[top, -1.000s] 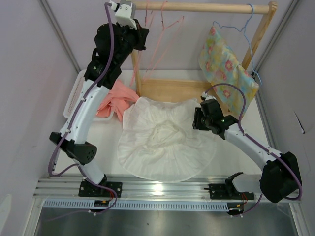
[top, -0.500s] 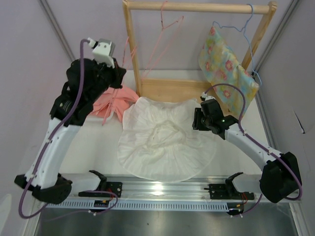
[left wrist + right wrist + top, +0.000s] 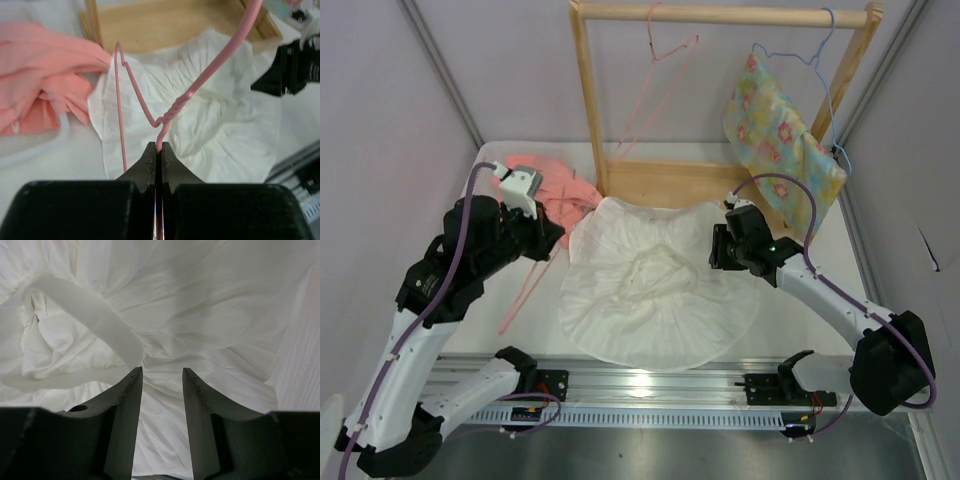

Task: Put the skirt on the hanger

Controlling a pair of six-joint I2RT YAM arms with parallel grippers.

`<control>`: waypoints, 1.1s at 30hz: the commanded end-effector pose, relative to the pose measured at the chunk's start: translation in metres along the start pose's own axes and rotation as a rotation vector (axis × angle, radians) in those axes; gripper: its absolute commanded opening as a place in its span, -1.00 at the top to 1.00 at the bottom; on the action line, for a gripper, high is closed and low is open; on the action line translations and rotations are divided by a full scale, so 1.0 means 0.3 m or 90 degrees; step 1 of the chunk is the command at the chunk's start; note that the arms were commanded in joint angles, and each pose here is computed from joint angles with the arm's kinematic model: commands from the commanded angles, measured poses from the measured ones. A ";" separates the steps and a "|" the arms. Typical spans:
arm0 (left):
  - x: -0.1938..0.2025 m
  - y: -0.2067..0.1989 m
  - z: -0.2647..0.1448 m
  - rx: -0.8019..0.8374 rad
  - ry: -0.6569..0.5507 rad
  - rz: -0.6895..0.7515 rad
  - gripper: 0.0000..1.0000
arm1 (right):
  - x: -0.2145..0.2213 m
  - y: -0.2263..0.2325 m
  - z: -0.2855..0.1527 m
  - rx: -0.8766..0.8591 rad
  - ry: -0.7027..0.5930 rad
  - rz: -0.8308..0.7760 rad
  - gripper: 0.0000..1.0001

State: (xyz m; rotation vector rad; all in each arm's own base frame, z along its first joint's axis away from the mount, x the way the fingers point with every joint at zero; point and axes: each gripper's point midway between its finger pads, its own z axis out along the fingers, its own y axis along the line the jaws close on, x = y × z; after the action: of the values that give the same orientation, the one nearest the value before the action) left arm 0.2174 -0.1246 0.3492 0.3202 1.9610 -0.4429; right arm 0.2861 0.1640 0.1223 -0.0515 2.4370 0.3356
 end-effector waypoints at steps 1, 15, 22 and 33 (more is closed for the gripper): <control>0.120 -0.076 -0.011 0.084 0.072 -0.049 1.00 | 0.025 0.033 -0.009 -0.023 -0.009 -0.003 0.12; 0.327 -0.287 -0.015 0.332 0.138 -0.097 1.00 | 0.096 0.142 0.075 -0.063 0.000 -0.020 0.11; 0.312 -0.334 0.127 0.315 0.146 -0.085 1.00 | 0.094 0.146 0.132 -0.046 0.014 -0.022 0.12; 0.330 -0.354 0.313 0.306 0.142 -0.072 1.00 | 0.068 0.166 0.143 -0.041 0.005 -0.020 0.80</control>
State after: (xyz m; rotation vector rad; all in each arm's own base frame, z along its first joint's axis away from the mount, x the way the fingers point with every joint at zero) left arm 0.1945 -0.2429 0.2257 0.5708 2.1888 -0.9569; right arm 0.2739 0.2128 0.0630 -0.1420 2.5156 0.3695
